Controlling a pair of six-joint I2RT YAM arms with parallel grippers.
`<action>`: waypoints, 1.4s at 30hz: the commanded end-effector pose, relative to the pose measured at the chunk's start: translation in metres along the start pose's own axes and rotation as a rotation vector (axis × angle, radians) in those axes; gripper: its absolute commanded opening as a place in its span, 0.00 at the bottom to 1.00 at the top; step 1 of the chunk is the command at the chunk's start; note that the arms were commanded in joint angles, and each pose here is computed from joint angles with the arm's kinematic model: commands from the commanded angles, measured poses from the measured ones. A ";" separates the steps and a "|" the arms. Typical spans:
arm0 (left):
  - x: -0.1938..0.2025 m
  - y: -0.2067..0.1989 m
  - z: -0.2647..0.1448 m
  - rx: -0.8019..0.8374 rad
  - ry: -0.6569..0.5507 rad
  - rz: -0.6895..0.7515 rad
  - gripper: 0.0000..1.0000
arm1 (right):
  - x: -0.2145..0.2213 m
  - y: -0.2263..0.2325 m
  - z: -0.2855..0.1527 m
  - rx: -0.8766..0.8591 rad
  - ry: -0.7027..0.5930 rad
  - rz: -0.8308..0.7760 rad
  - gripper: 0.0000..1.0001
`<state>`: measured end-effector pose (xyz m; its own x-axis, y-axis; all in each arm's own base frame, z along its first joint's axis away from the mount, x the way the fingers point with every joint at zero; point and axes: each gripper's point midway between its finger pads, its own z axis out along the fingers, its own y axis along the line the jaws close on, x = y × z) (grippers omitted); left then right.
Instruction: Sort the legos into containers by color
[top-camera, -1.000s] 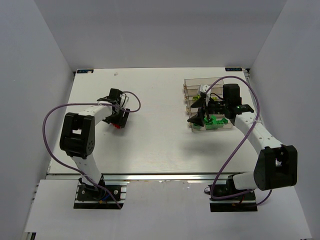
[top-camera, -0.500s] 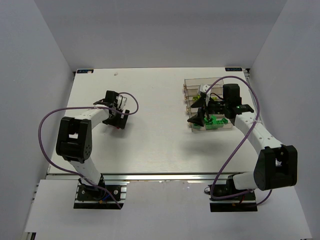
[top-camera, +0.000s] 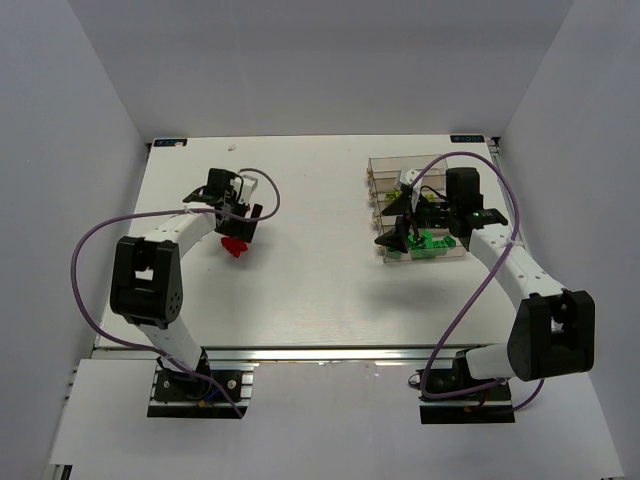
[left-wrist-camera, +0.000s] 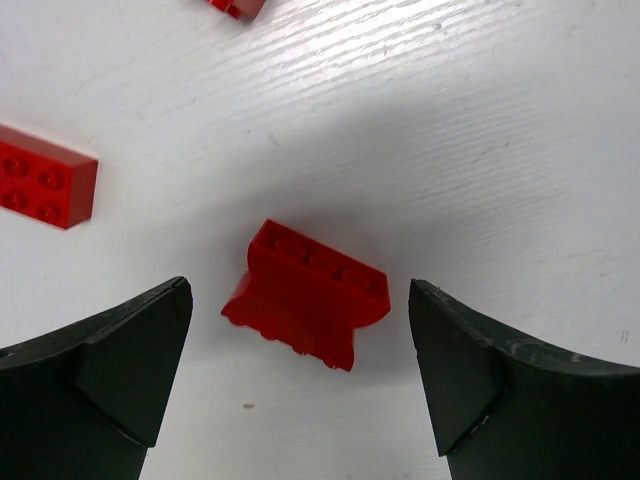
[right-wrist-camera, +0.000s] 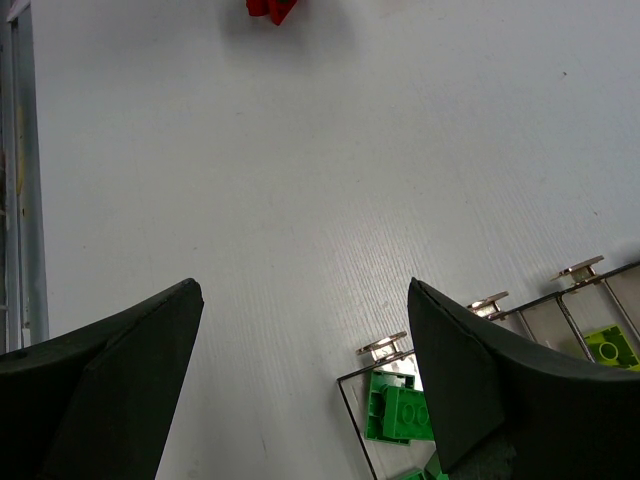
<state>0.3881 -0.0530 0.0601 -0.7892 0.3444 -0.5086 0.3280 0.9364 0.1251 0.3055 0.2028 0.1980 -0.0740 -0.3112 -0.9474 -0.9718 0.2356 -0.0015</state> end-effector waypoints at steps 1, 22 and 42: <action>-0.020 -0.005 0.004 0.055 -0.048 0.035 0.98 | -0.029 -0.003 -0.007 0.021 -0.039 -0.069 0.88; 0.003 -0.013 0.028 0.116 0.080 0.090 0.96 | -0.028 -0.009 -0.006 0.043 -0.035 -0.077 0.88; 0.051 0.002 0.040 -0.009 0.292 0.019 0.78 | -0.021 -0.012 -0.006 0.049 -0.040 -0.070 0.88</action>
<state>0.3879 -0.0565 0.0170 -0.8528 0.3814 -0.3567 0.3775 0.9222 0.0835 0.3112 0.2009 0.2041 -0.0554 -0.3099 -0.9492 -0.9649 0.2609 -0.0289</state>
